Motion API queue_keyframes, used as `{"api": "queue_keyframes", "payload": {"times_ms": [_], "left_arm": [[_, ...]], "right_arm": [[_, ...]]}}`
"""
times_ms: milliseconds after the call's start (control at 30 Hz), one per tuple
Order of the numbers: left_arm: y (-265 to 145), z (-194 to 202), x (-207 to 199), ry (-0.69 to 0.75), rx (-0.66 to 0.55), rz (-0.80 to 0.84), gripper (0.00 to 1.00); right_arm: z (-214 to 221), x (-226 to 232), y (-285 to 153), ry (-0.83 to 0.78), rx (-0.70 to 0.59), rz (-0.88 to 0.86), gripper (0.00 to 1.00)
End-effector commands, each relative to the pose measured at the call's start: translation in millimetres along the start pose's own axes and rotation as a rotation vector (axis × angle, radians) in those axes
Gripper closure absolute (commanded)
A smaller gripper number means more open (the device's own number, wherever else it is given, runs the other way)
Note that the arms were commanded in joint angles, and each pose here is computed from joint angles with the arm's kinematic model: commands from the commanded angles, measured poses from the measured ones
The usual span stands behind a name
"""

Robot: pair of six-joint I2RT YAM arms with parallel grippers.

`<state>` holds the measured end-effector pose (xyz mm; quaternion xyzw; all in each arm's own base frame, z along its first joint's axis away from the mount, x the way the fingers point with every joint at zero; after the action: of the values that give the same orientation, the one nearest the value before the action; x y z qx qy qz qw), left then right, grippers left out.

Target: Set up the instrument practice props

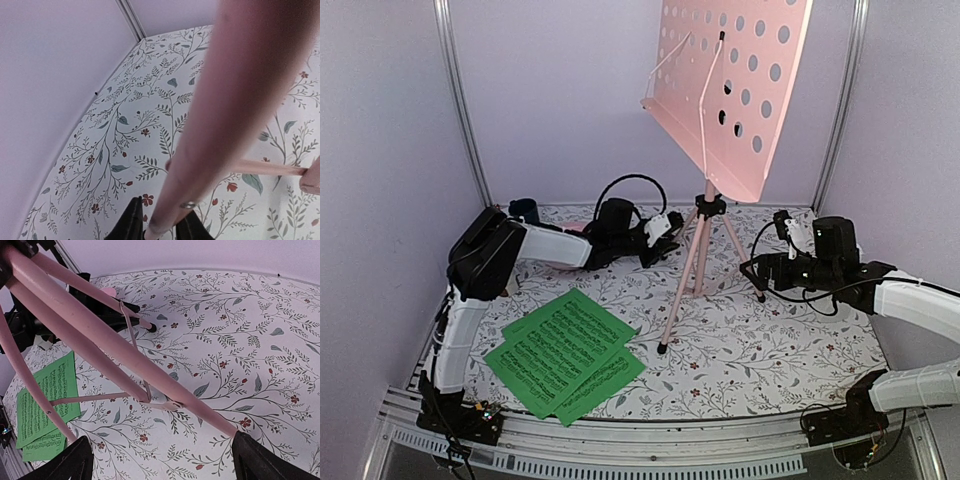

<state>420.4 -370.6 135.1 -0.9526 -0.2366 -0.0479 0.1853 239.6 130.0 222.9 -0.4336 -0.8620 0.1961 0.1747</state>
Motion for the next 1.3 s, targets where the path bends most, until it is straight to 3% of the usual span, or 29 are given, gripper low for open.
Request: {"api": "queue_keyframes", "payload": {"times_ms": [0, 233, 700, 933, 1267], "left_arm": [[-11, -20, 7, -0.004, -0.104, -0.025, 0.82], [-42, -18, 7, -0.063, -0.114, -0.200, 1.00], [-102, 3, -14, -0.217, -0.052, -0.489, 1.00], [-101, 10, -36, -0.250, 0.040, -0.582, 1.00], [-95, 14, -63, -0.307, 0.069, -0.573, 1.00]], "right_arm": [[5, -1, -1, 0.017, 0.005, 0.004, 0.02], [4, -3, 2, 0.019, -0.002, 0.012, 0.02], [-6, -9, 37, 0.003, -0.001, 0.002, 0.04], [-2, -16, 72, -0.017, 0.030, -0.015, 0.07], [-4, -25, 125, -0.003, 0.036, -0.040, 0.09]]}}
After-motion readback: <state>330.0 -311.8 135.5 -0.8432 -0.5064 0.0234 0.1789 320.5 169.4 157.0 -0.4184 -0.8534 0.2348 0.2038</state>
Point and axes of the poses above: each gripper's point midway between its finger pads, its own y axis out along the fingers, its own x axis along the line the jaws close on, z = x × y, the point moved 10 cm from there along -y, back along the fingers, and after that the axes turned 13 degrees about -y, right-handed, at the moved point
